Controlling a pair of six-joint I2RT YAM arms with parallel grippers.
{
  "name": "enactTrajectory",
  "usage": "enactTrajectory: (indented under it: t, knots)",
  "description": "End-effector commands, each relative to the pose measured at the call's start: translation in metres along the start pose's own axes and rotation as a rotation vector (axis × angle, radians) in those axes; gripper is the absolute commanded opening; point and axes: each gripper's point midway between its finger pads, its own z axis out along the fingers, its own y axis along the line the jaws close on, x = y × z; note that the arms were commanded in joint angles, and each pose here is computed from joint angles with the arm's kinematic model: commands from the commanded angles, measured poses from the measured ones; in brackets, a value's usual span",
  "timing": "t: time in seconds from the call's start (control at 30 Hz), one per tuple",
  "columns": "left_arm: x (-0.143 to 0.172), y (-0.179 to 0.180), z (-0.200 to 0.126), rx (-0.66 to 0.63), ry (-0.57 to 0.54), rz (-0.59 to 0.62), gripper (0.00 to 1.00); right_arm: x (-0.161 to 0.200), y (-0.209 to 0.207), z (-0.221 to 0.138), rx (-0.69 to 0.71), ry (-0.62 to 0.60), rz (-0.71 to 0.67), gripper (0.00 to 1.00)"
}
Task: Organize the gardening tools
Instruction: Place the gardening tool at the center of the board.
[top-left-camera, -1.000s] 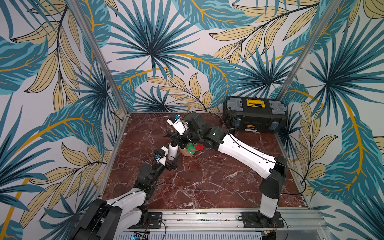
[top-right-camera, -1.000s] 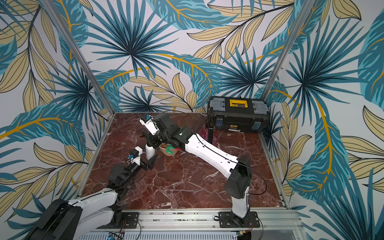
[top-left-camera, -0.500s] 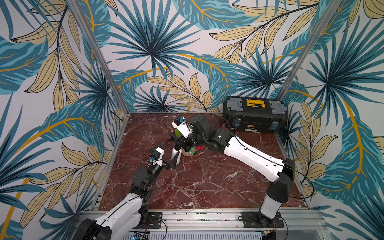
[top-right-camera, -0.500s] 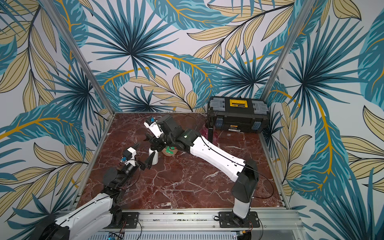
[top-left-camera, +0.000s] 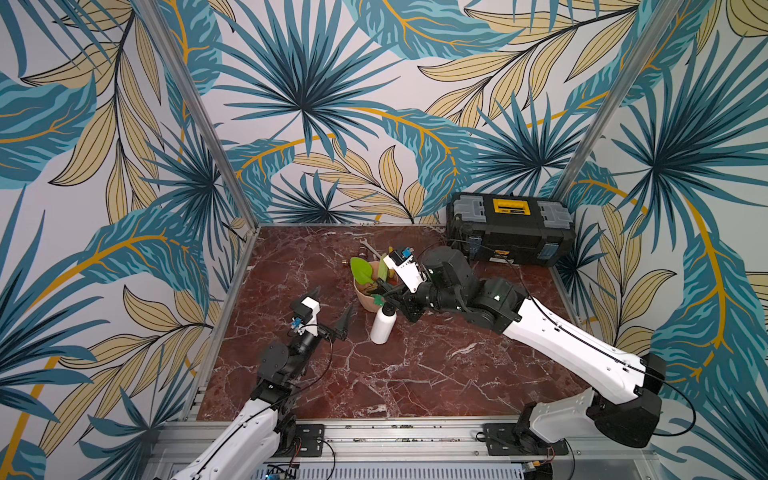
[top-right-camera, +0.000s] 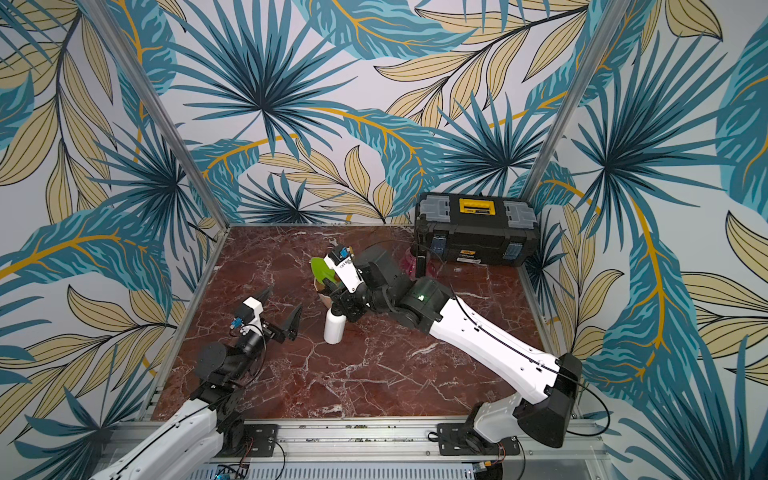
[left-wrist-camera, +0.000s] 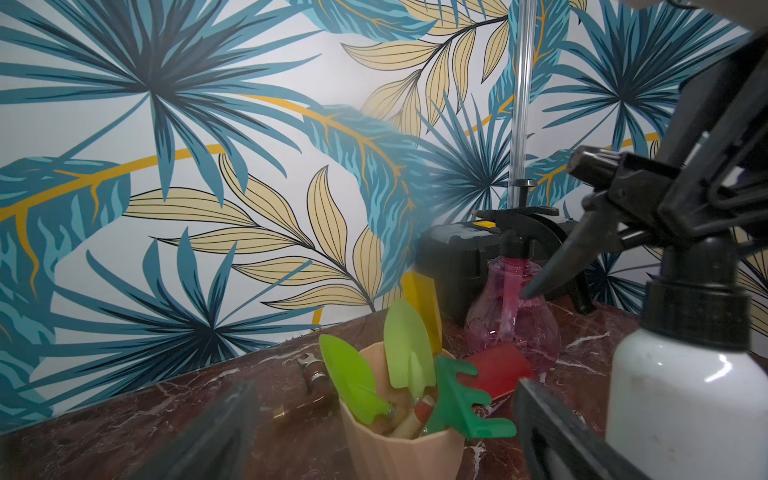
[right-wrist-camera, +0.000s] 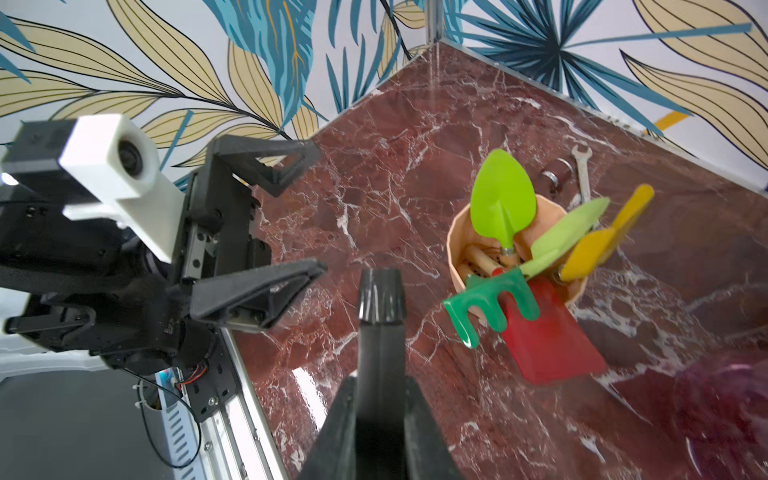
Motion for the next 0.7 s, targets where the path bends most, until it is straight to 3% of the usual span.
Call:
enactTrajectory:
  t: [0.0,0.37,0.67]
  knots:
    - [-0.008,0.004,0.004,-0.016,-0.005,-0.01,1.0,0.014,-0.025,-0.021,0.135,-0.006,0.064,0.13]
    - [-0.006,0.001,0.008,0.001,0.007,-0.017,1.0,0.078,-0.099,-0.095,0.572,0.026,0.253,0.13]
    - [-0.004,0.001,0.009,0.004,0.011,-0.02,1.0,0.098,-0.14,-0.149,0.837,0.001,0.381,0.13]
